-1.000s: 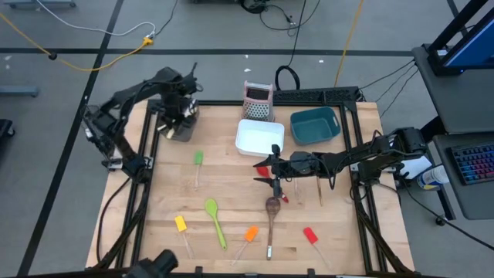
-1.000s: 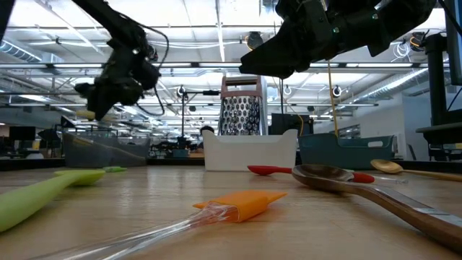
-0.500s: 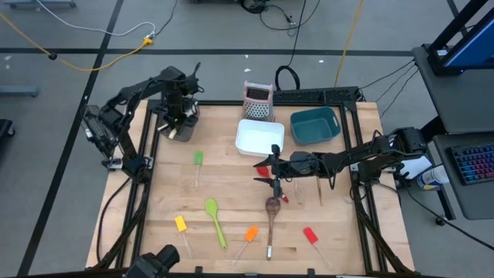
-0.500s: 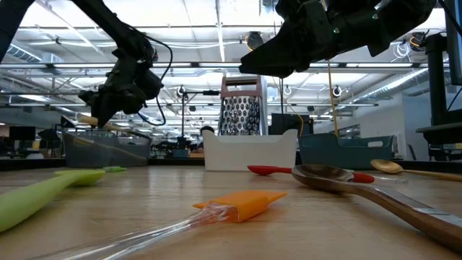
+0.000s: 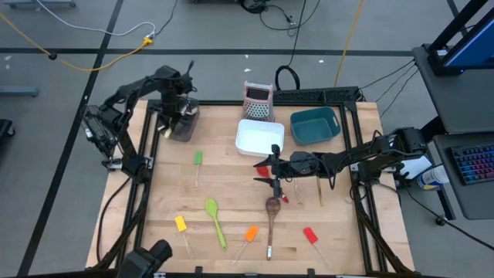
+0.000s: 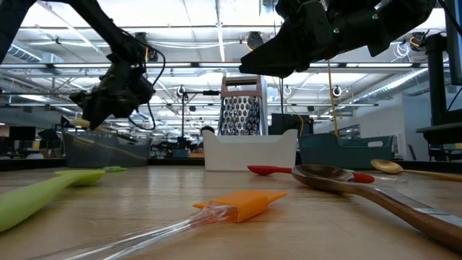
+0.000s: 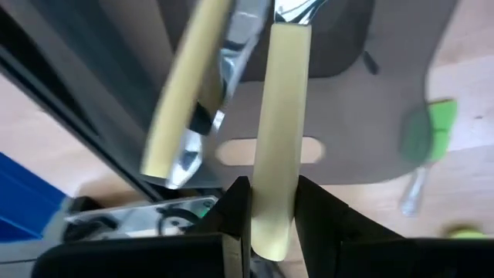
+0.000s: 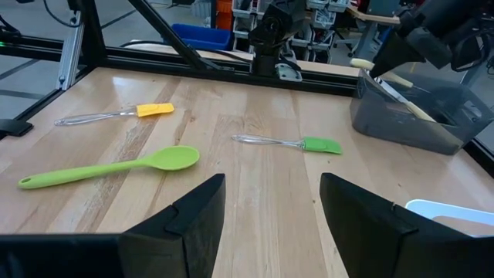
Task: Pick & Place Kitchen Items
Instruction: Put the yellow knife into the black bin
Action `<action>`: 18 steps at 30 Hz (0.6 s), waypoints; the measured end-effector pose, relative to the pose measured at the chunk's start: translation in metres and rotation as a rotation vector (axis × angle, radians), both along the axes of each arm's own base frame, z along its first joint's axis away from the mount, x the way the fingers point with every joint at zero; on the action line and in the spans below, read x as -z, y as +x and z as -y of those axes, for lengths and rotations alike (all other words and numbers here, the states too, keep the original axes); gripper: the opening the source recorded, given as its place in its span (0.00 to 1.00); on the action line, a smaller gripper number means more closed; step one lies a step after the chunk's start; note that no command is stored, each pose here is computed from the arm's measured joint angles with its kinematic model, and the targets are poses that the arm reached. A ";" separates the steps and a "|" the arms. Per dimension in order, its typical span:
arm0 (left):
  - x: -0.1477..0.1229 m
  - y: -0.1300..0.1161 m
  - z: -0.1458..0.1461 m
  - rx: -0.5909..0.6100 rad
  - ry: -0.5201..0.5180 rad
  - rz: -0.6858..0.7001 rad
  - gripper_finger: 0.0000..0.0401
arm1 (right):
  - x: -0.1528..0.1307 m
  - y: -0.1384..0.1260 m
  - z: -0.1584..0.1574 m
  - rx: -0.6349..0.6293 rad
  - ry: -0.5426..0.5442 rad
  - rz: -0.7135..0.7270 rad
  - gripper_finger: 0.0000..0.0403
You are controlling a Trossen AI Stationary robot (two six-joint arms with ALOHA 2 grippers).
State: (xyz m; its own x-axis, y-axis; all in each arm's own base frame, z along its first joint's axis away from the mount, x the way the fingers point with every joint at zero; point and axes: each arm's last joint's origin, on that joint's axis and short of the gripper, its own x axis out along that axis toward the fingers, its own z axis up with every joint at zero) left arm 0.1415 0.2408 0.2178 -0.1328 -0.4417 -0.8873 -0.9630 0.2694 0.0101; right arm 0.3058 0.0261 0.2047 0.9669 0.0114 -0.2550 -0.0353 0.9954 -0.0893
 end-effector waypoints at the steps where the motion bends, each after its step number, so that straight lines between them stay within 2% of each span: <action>1: 0.000 -0.002 -0.001 0.015 0.004 -0.005 0.17 | 0.000 0.000 0.000 0.000 0.000 0.000 0.52; 18: 0.002 -0.004 -0.006 0.077 0.056 -0.011 0.28 | 0.000 0.000 0.000 0.002 0.007 0.000 0.52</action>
State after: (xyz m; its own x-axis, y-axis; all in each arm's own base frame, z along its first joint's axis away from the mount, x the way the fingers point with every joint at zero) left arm 0.1377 0.2468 0.2161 -0.1742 -0.3796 -0.9086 -0.9392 0.3413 0.0375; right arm 0.3059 0.0261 0.2048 0.9670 0.0114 -0.2544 -0.0334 0.9960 -0.0823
